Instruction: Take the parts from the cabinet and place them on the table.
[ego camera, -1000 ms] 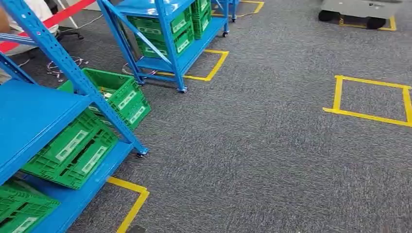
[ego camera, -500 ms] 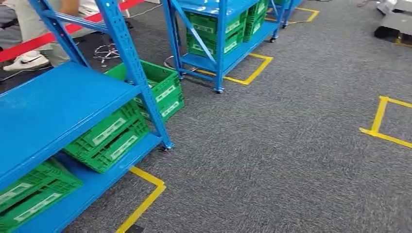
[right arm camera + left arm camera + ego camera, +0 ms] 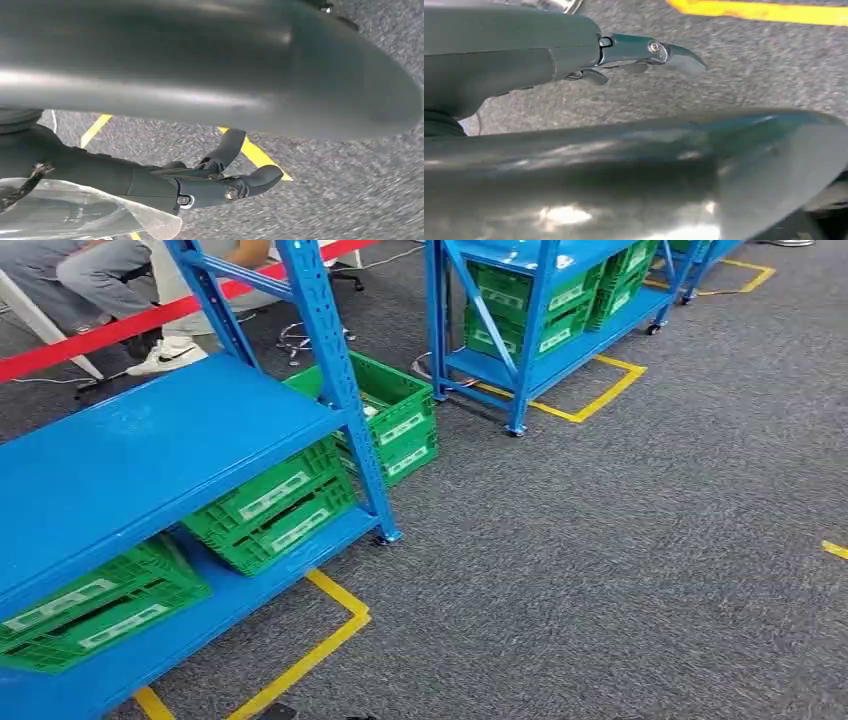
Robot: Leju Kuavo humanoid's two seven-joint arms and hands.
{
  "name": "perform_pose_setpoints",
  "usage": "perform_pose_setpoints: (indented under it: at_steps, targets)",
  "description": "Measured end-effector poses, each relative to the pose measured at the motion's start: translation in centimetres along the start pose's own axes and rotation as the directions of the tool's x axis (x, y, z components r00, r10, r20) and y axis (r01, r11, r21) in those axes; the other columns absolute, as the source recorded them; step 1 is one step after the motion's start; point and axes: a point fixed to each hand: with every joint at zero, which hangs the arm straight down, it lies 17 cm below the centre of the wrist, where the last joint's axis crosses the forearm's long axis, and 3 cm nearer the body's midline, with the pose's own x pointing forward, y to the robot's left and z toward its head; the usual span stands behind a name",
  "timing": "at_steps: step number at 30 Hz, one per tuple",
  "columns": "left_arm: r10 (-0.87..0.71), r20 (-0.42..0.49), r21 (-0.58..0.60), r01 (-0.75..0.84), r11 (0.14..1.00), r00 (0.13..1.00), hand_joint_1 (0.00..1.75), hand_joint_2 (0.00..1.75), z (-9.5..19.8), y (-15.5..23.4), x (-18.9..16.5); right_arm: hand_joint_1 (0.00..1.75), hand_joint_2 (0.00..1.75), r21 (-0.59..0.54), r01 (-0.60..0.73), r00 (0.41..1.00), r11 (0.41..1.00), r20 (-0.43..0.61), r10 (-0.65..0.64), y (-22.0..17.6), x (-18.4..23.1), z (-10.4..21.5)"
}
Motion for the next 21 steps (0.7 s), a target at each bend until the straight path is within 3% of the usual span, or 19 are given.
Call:
perform_pose_setpoints:
  at_steps: [21]
  targets:
    - [-0.006, 0.007, -0.001, 0.006, 1.0, 1.0, 0.0, 0.0, -0.1, 0.0, 0.4, 0.0, 0.0, 0.004, -0.014, 1.0, 1.0, 0.006, 0.014, -0.2, 0.4, -0.1]
